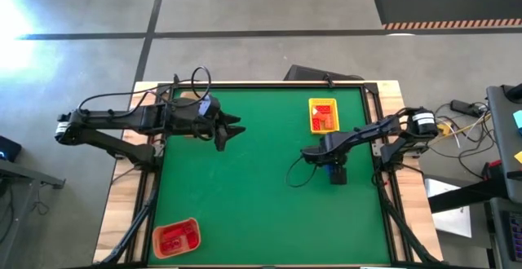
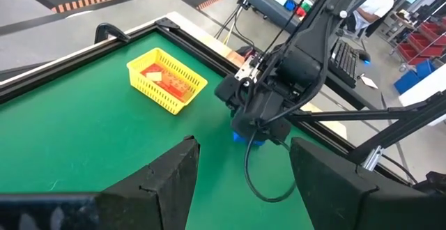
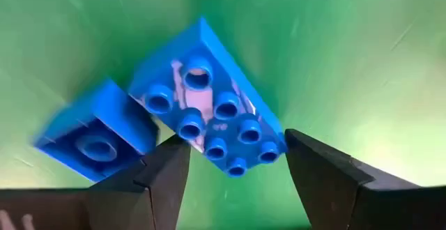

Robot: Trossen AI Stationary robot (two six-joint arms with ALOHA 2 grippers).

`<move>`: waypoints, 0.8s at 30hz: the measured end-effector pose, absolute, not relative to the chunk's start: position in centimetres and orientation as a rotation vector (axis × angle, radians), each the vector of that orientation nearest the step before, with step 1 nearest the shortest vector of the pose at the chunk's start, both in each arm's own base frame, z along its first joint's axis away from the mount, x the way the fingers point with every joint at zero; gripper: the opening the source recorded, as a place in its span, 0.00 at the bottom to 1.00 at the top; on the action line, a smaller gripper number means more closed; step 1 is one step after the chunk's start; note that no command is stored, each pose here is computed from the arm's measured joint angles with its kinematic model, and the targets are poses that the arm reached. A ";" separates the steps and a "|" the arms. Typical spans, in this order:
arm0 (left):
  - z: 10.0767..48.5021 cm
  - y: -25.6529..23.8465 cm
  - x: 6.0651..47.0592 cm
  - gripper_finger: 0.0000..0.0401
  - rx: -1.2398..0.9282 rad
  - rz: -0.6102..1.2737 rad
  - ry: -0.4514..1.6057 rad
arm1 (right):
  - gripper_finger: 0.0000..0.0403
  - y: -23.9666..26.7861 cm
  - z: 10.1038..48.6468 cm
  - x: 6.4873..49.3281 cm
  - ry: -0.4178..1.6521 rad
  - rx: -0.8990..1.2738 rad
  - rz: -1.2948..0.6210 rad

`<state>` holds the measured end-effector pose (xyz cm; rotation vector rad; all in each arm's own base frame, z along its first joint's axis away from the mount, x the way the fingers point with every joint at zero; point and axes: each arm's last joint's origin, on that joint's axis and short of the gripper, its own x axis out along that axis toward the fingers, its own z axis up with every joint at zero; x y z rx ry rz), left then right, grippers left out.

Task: Sort & place blocks by color
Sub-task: Put the blue game piece into the light orange bin

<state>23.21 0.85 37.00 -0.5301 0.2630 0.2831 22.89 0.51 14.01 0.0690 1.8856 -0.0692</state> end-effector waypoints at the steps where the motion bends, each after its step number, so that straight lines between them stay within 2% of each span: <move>1: 37.0 0.9 23.2 0.52 -0.527 0.283 0.263 | 0.55 0.5 14.2 23.2 1.861 0.063 -0.059; 5: 37.0 0.9 23.2 0.52 -0.527 0.281 0.259 | 0.55 0.5 14.4 24.7 1.757 0.042 -0.050; 10: 37.0 0.9 23.2 0.52 -0.526 0.282 0.259 | 0.54 0.6 13.6 25.4 1.737 0.002 0.006; 13: 37.0 0.9 23.2 0.52 -0.526 0.282 0.259 | 0.47 0.6 13.3 25.7 1.747 -0.009 0.031; 16: 37.1 0.9 23.2 0.52 -0.527 0.281 0.257 | 0.32 0.6 13.4 26.0 1.743 -0.012 0.064; 18: 37.3 0.9 23.2 0.52 -0.529 0.284 0.236 | 0.32 0.6 13.8 26.3 1.726 -0.011 0.084; 24: 40.1 1.1 21.3 0.52 -0.503 0.294 0.007 | 0.32 -0.3 17.9 29.8 1.434 0.047 0.106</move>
